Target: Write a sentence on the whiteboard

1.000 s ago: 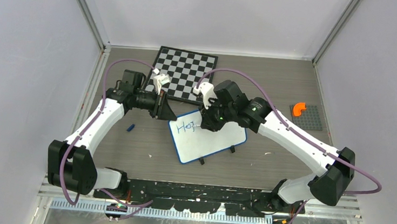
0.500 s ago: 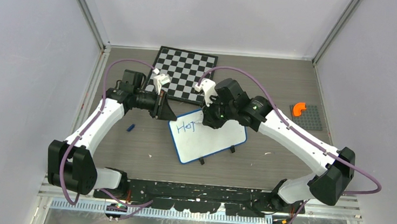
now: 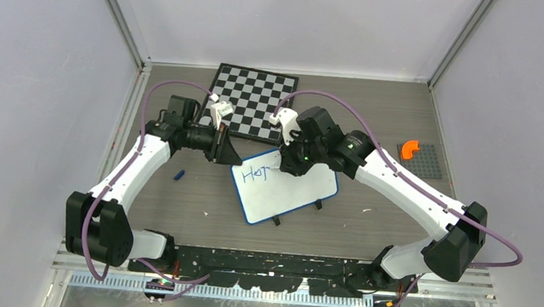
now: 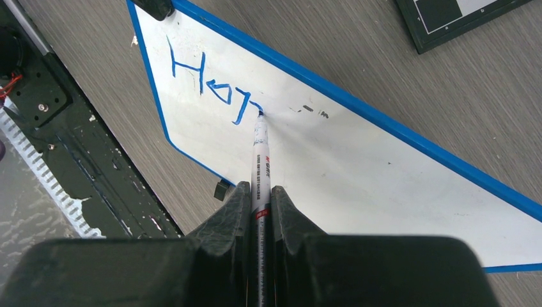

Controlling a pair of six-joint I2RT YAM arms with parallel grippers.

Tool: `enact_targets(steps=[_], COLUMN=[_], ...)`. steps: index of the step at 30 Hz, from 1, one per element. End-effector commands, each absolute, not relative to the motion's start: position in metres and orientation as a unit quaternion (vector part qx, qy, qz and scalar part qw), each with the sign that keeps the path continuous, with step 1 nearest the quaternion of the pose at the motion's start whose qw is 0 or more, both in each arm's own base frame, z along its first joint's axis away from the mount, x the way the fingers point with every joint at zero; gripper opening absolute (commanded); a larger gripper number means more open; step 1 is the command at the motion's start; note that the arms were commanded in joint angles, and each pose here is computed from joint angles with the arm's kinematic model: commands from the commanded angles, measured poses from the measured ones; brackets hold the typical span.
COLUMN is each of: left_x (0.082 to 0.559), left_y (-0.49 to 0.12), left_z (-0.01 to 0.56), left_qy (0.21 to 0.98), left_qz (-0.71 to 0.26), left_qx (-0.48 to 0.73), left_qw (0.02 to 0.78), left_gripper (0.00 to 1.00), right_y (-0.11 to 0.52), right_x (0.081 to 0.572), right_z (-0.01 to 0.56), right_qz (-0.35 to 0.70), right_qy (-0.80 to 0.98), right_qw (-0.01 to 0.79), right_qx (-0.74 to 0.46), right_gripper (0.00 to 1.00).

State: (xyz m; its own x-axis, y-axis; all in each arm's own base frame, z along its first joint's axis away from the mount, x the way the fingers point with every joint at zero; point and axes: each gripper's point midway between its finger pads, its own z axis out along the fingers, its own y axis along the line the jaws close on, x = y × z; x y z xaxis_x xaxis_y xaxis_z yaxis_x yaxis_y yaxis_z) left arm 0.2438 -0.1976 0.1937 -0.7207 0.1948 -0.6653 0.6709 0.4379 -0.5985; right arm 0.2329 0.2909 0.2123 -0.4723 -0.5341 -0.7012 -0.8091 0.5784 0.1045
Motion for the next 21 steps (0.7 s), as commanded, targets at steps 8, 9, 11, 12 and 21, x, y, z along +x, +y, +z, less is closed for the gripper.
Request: enact_targets(steps=[8,9,11,12,21], left_x=[0.239,0.239,0.239,0.239,0.238], left_y=[-0.199,-0.200,-0.199,-0.199,-0.200], left_z=[0.194,0.194,0.194,0.194,0.195], left_qy=[0.810,0.810,0.810,0.810,0.808], left_qz=[-0.458,-0.459,-0.458,-0.458,-0.460], left_qx=[0.270,0.270,0.270,0.270,0.273], left_qw=[0.247,0.248,0.247,0.247,0.246], left_gripper=[0.15,0.15,0.15,0.15,0.15], right_y=[0.307,0.308,0.310,0.310,0.296], right_x=[0.234,0.234,0.234,0.235,0.223], right_z=[0.216,0.217,0.218,0.219,0.232], right_qz=[0.238,0.239,0.240,0.240,0.245], right_qy=[0.819,0.818,0.817,0.817,0.809], right_qw=[0.323,0.324,0.325,0.325,0.338], right_qx=[-0.410,-0.411,-0.412,-0.412,-0.413], right_gripper=[0.00,0.00,0.00,0.00,0.00])
